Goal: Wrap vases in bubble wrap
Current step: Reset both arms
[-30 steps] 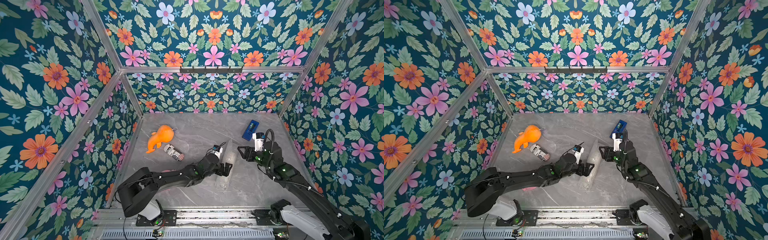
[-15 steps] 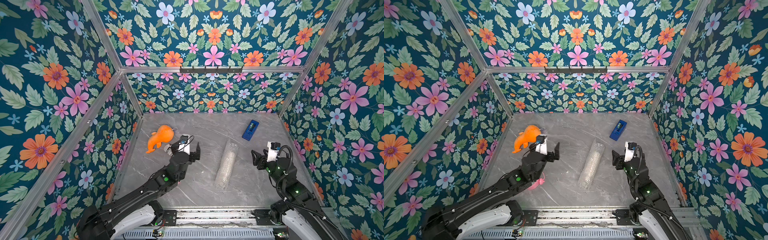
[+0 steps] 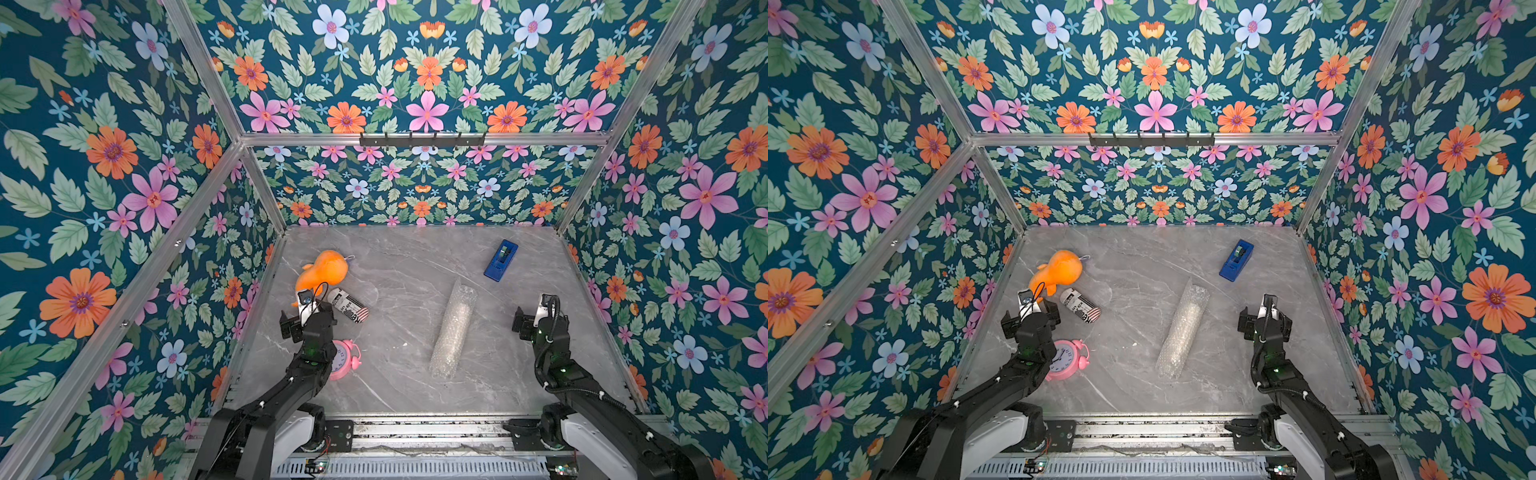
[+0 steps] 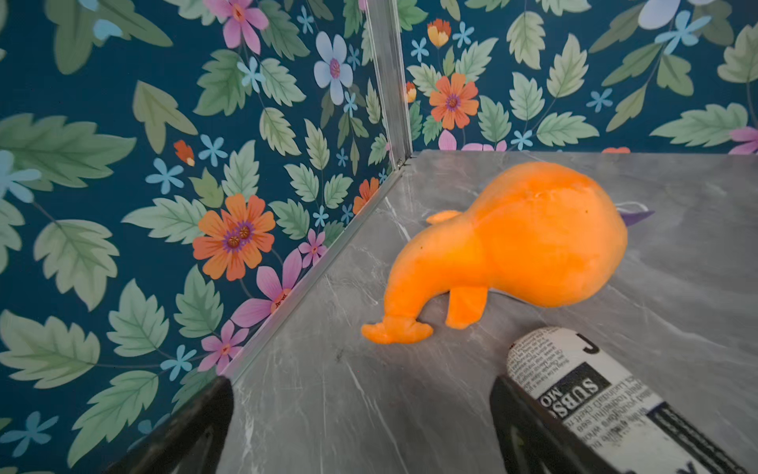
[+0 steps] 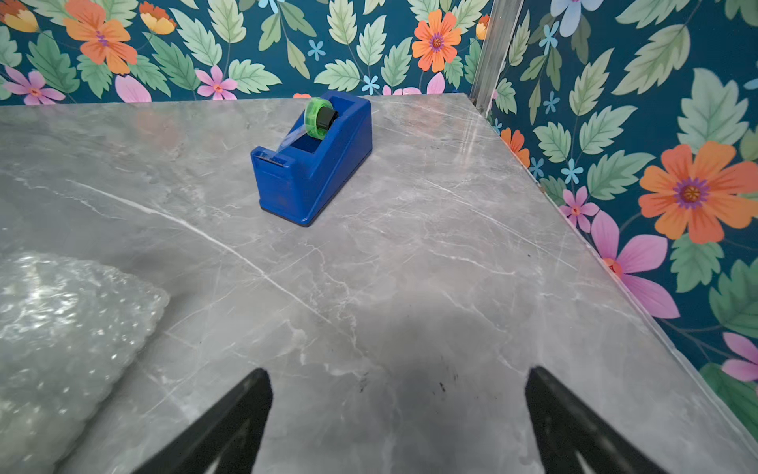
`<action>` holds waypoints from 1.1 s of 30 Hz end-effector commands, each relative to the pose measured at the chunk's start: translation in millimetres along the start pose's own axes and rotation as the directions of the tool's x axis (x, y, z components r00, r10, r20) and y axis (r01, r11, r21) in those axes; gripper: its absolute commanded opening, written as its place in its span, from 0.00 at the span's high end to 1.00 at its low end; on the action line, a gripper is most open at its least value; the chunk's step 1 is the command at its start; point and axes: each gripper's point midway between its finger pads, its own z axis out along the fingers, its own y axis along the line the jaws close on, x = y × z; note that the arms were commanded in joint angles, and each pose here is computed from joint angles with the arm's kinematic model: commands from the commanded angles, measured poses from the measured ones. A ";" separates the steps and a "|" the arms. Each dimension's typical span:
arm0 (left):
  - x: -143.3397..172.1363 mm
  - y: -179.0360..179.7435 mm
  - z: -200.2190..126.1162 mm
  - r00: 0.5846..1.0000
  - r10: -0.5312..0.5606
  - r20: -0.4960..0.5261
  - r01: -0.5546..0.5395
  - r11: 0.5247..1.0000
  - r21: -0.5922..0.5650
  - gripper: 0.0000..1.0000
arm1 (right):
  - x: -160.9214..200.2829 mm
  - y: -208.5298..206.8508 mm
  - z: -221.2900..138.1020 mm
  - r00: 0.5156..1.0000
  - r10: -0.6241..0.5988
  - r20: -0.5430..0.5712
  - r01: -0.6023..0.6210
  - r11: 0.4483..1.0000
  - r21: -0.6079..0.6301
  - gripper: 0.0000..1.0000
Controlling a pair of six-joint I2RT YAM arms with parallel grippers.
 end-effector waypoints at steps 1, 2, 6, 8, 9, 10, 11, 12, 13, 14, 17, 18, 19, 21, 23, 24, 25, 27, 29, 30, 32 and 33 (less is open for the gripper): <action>-14.0 -6.8 8.3 0.995 -0.057 0.087 0.052 0.997 0.065 0.01 | -21.9 1.8 8.8 0.995 -0.007 0.101 0.009 1.000 -0.012 0.00; -10.1 -7.2 12.8 0.994 -0.074 0.082 0.067 0.994 0.084 0.01 | -22.0 3.5 12.2 0.995 -0.022 0.095 0.024 1.000 -0.014 0.00; -9.0 -17.7 21.5 0.990 -0.117 0.083 0.101 0.980 0.170 0.01 | -25.2 9.7 24.3 0.995 -0.007 0.095 0.013 0.997 -0.072 0.00; -15.3 -24.3 16.6 0.978 -0.159 0.134 0.123 0.961 0.246 0.01 | -26.2 14.3 28.2 0.996 0.010 0.090 0.000 0.994 -0.113 0.00; -18.6 -28.0 15.6 0.974 -0.161 0.157 0.114 0.955 0.273 0.01 | -27.1 17.2 30.7 0.996 0.018 0.093 -0.005 0.991 -0.135 0.00; -21.1 -32.5 14.8 0.972 -0.161 0.169 0.106 0.949 0.296 0.01 | -29.1 18.8 33.1 0.995 0.022 0.098 -0.007 0.989 -0.147 0.00; -22.1 -35.9 15.1 0.971 -0.170 0.168 0.110 0.943 0.315 0.01 | -30.0 20.7 36.3 0.995 0.020 0.098 -0.005 0.988 -0.157 0.00; -21.1 -40.9 14.5 0.971 -0.175 0.166 0.110 0.934 0.340 0.01 | -30.7 23.1 39.3 0.995 0.016 0.097 0.001 0.985 -0.174 0.00; -19.7 -45.4 14.8 0.970 -0.175 0.170 0.105 0.927 0.359 0.01 | -29.3 25.6 42.1 0.995 0.018 0.096 0.002 0.979 -0.202 0.00; -17.2 -50.4 16.9 0.969 -0.174 0.173 0.099 0.922 0.373 0.00 | -26.2 24.9 46.2 0.995 0.037 0.096 -0.015 0.975 -0.220 0.00; -9.5 -56.4 29.1 0.969 -0.169 0.179 0.096 0.929 0.358 0.01 | -16.7 19.0 59.9 0.994 0.073 0.086 -0.052 0.973 -0.224 0.00; -12.2 -57.2 29.2 0.967 -0.175 0.184 0.099 0.926 0.364 0.01 | -15.1 18.9 64.9 0.993 0.080 0.088 -0.058 0.972 -0.229 0.00; -7.9 -59.0 31.4 0.975 -0.162 0.150 0.097 0.926 0.365 0.01 | -18.9 19.1 67.2 0.991 0.080 0.106 -0.054 0.972 -0.229 0.00; -4.0 -65.5 42.4 0.985 -0.136 0.109 0.089 0.929 0.360 0.01 | -10.9 20.8 70.9 0.997 0.069 0.020 -0.062 0.970 -0.234 0.00; -2.3 -66.6 53.2 0.990 -0.122 0.072 0.092 0.939 0.330 0.01 | -12.9 19.4 75.1 0.997 0.077 0.030 -0.069 0.973 -0.221 0.00; 1.5 -67.0 54.9 0.992 -0.118 0.049 0.095 0.937 0.335 0.01 | -11.5 16.3 76.3 0.996 0.084 0.012 -0.080 0.976 -0.202 0.00; 0.9 -65.3 55.8 0.991 -0.124 0.052 0.101 0.940 0.326 0.01 | -10.8 15.2 75.9 0.997 0.081 0.007 -0.078 0.977 -0.197 0.00; 0.5 -64.8 55.9 0.991 -0.127 0.053 0.103 0.941 0.324 0.00 | -11.6 15.6 76.2 0.996 0.082 0.018 -0.077 0.977 -0.199 0.00; 0.5 -64.7 55.8 0.991 -0.126 0.054 0.102 0.941 0.324 0.00 | -11.9 15.2 76.4 0.997 0.081 0.019 -0.076 0.977 -0.197 0.00; 0.0 -64.5 55.8 0.990 -0.128 0.057 0.103 0.941 0.323 0.00 | -11.1 15.3 76.2 0.997 0.080 0.015 -0.076 0.977 -0.197 0.00; 0.7 -64.8 56.0 0.991 -0.126 0.053 0.102 0.941 0.324 0.00 | -11.9 15.3 76.2 0.997 0.079 0.022 -0.073 0.978 -0.197 0.00; 0.5 -64.8 55.9 0.991 -0.126 0.054 0.102 0.941 0.324 0.00 | -12.5 15.2 76.4 0.997 0.080 0.021 -0.074 0.978 -0.197 0.00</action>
